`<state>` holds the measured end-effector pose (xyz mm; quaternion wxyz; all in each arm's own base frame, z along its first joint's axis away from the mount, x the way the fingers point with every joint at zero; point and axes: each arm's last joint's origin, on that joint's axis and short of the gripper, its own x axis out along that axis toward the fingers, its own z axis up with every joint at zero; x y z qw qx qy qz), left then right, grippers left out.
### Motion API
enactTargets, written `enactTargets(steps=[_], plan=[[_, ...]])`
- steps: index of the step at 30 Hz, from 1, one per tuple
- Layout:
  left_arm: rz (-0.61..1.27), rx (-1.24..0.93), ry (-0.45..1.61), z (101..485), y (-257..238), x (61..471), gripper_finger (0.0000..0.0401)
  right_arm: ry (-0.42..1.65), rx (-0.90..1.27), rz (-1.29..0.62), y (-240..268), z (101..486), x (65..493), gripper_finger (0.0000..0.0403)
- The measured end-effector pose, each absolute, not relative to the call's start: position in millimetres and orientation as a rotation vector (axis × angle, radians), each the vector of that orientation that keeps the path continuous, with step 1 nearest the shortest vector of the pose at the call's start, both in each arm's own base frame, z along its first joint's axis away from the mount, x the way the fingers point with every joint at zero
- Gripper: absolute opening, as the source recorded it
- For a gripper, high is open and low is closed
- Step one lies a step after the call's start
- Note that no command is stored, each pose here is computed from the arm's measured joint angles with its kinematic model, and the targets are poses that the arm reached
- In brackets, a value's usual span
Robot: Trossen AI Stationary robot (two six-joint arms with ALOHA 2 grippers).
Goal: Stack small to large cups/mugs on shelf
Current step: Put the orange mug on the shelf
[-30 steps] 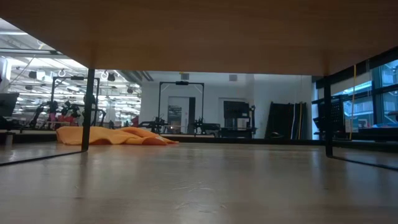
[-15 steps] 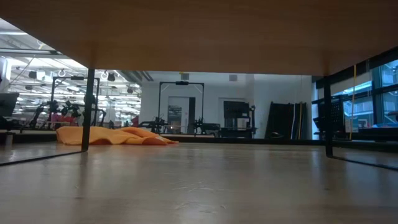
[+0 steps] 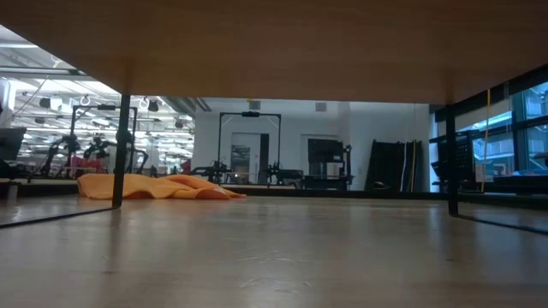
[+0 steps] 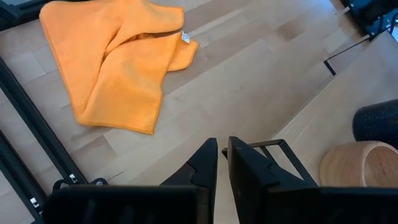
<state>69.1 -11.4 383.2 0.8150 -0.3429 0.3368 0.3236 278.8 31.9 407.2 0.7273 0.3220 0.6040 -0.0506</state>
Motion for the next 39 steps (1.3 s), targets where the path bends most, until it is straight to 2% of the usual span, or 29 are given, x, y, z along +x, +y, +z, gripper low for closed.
enactTargets(steps=[12,24,28,39], plan=[[0.690,-0.729,0.719,383.2,-11.4,69.1,0.0032,1.365,0.700,-0.051,46.5,397.5,291.9,0.0025],[0.687,-0.723,0.721,383.2,-11.4,69.1,0.0032,1.439,0.643,-0.021,46.2,362.6,299.8,0.0025],[0.686,-0.722,0.722,383.1,-11.4,69.1,0.0032,1.391,0.675,0.015,47.4,358.9,301.9,0.0025],[0.687,-0.723,0.722,383.2,-11.4,69.1,0.0032,1.385,0.654,-0.040,45.2,360.5,296.6,0.0034]])
